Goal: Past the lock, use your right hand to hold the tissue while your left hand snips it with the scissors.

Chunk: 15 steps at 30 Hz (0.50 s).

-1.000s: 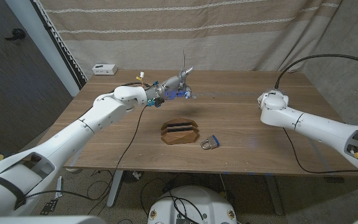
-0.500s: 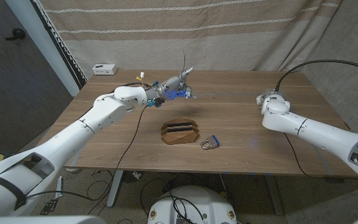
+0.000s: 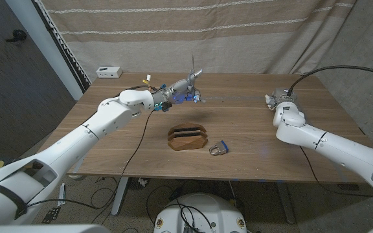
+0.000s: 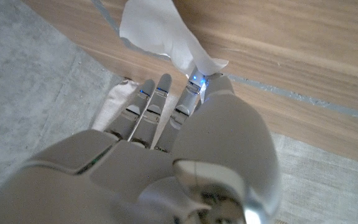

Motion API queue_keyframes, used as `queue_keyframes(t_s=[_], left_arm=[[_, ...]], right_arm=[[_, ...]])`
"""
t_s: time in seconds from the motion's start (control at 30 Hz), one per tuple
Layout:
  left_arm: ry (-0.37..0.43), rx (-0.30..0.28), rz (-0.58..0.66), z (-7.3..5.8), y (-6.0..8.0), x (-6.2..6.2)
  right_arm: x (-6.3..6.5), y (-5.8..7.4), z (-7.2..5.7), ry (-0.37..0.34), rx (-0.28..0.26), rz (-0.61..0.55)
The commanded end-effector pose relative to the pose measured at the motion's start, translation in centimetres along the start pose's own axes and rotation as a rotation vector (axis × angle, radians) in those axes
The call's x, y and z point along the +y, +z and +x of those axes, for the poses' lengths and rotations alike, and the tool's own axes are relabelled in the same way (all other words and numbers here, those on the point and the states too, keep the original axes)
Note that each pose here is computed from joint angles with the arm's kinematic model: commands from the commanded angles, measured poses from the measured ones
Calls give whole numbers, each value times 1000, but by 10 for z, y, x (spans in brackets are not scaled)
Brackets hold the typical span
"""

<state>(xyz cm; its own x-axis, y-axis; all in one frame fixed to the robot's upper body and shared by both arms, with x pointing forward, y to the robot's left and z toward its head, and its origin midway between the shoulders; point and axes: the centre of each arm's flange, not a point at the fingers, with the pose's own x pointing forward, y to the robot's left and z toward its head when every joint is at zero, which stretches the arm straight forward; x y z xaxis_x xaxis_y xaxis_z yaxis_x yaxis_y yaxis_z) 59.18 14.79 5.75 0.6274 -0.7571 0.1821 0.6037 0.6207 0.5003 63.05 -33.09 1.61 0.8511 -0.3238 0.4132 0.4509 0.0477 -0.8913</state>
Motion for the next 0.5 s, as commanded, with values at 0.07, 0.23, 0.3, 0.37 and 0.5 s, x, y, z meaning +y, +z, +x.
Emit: queue_keyframes(t_s=[0.07,0.23,0.3,0.37,0.5], left_arm=[[-16,-5,7,2,2,-4],[-16,-3,6,2,2,-6],[-20,-1,6,1,2,-6],[-22,-1,4,1,1,-7],[-28,2,7,2,1,-8]], right_arm=[[-33,6,-14,-233,-49,-11],[-35,8,-15,-240,-63,-30],[-36,8,-16,-243,-71,-39],[-37,9,-17,-249,-83,-50],[-41,9,-17,-263,-102,-78]])
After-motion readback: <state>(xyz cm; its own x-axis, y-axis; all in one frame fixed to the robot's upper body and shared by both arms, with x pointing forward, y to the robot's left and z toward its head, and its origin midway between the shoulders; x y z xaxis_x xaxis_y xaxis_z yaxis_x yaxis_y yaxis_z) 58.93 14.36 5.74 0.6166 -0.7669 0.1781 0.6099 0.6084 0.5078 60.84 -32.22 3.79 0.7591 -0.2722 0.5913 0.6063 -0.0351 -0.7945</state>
